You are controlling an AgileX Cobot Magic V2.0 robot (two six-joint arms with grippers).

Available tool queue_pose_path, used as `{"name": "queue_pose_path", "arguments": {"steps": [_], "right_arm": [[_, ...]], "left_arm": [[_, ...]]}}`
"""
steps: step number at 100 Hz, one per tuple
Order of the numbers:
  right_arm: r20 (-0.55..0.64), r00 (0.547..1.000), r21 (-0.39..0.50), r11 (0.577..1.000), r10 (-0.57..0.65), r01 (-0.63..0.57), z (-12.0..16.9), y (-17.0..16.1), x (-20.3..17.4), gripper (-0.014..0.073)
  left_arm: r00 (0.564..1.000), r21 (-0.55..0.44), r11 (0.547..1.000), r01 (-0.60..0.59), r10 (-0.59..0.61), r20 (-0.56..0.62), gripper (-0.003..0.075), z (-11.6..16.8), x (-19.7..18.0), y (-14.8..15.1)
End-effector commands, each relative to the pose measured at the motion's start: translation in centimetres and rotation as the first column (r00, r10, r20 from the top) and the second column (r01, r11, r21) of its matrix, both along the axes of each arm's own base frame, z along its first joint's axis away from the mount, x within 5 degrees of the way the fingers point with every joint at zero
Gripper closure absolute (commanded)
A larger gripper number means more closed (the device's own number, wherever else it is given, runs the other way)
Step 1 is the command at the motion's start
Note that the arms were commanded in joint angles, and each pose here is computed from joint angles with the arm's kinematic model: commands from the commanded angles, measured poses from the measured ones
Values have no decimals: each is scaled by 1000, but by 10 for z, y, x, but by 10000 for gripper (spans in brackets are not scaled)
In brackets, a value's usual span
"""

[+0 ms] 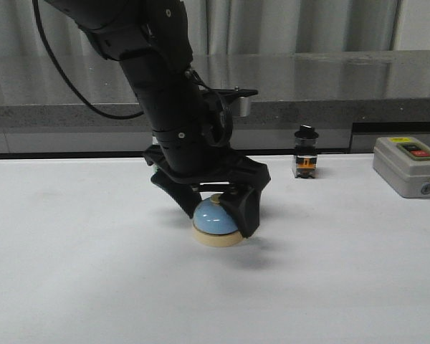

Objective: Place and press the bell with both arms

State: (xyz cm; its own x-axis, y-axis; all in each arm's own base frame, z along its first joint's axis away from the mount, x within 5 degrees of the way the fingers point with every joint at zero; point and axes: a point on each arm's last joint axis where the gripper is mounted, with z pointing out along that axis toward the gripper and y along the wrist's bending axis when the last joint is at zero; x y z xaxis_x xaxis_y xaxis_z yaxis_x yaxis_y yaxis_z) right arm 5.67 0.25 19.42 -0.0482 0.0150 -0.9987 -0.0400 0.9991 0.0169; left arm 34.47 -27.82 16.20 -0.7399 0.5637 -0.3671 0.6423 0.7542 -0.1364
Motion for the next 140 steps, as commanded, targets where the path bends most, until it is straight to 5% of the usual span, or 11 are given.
{"name": "queue_pose_path", "arguments": {"steps": [1,31,80,103,140], "right_arm": [[117,993,-2,1000,-11,11,13,-1,-2,655],[117,993,-2,1000,-11,11,13,-1,-2,655],[117,993,-2,1000,-11,11,13,-1,-2,655],[117,993,-2,1000,-11,11,13,-1,-2,655],[117,993,-2,1000,-11,11,13,-1,-2,655]], "left_arm": [[998,-75,997,-1,5,63,36,33,-1,-6],[998,-96,995,-3,10,70,40,54,-5,-1],[949,-257,963,-77,149,277,41,173,-15,62],[896,-297,933,-202,299,330,41,195,-22,126],[732,-400,833,-383,538,418,41,188,-82,212]]}}
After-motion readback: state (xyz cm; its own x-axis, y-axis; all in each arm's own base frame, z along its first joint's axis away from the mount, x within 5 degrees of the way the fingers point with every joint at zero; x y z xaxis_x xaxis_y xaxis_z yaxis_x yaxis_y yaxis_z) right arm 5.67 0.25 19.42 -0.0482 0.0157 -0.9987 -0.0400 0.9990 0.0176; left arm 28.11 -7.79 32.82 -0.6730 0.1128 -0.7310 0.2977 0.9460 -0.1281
